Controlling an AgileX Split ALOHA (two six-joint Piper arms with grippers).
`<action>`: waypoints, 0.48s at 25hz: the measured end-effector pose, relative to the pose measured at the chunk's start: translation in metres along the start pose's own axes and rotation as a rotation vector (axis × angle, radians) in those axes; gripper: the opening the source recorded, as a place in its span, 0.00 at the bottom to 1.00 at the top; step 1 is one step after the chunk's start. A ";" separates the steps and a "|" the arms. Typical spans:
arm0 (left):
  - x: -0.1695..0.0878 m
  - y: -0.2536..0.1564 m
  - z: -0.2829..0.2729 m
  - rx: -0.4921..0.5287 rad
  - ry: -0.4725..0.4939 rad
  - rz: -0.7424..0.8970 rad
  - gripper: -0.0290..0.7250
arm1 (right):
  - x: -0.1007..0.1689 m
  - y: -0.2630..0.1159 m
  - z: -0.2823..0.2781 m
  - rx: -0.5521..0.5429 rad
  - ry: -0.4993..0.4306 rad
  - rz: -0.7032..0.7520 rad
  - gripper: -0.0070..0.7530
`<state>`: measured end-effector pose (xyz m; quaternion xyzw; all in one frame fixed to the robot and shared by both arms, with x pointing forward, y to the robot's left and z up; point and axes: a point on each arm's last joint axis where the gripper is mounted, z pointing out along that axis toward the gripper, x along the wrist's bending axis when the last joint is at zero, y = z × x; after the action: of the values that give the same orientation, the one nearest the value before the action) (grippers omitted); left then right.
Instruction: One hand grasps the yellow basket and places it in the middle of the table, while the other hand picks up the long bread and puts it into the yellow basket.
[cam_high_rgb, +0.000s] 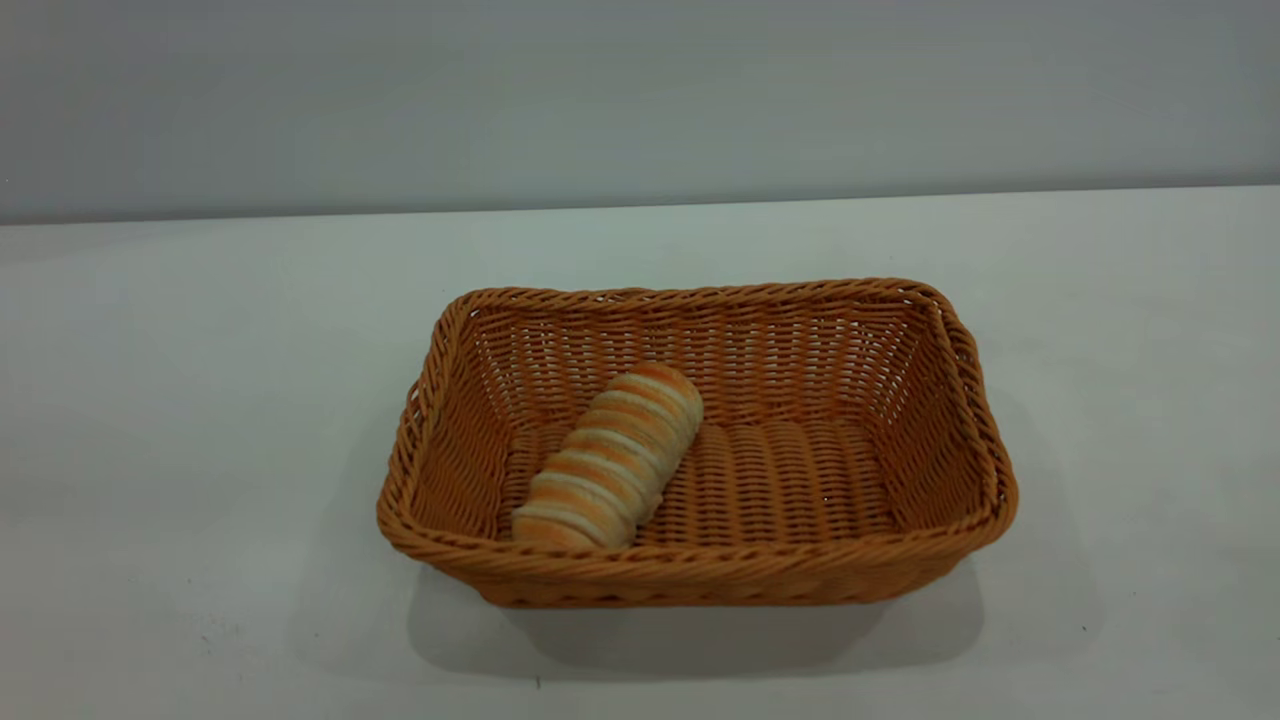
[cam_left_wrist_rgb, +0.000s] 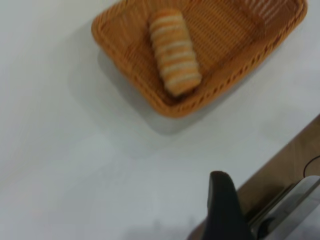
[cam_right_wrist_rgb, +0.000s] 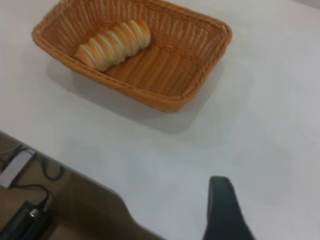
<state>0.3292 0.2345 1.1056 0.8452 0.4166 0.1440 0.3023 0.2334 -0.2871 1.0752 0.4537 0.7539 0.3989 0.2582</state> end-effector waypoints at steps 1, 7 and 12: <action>0.000 -0.009 -0.004 -0.006 0.002 -0.005 0.72 | 0.000 -0.005 0.001 0.000 -0.009 0.000 0.67; 0.002 -0.062 -0.020 -0.071 0.050 0.008 0.72 | 0.000 -0.025 0.008 0.000 -0.026 0.010 0.67; 0.002 -0.096 -0.027 -0.137 0.069 -0.020 0.72 | -0.003 -0.033 0.009 -0.012 -0.062 0.011 0.67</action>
<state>0.2577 0.2917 1.0665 0.8128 0.4244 0.1983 0.3463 0.2251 -0.2952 1.0426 0.4683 0.7407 0.3907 0.2818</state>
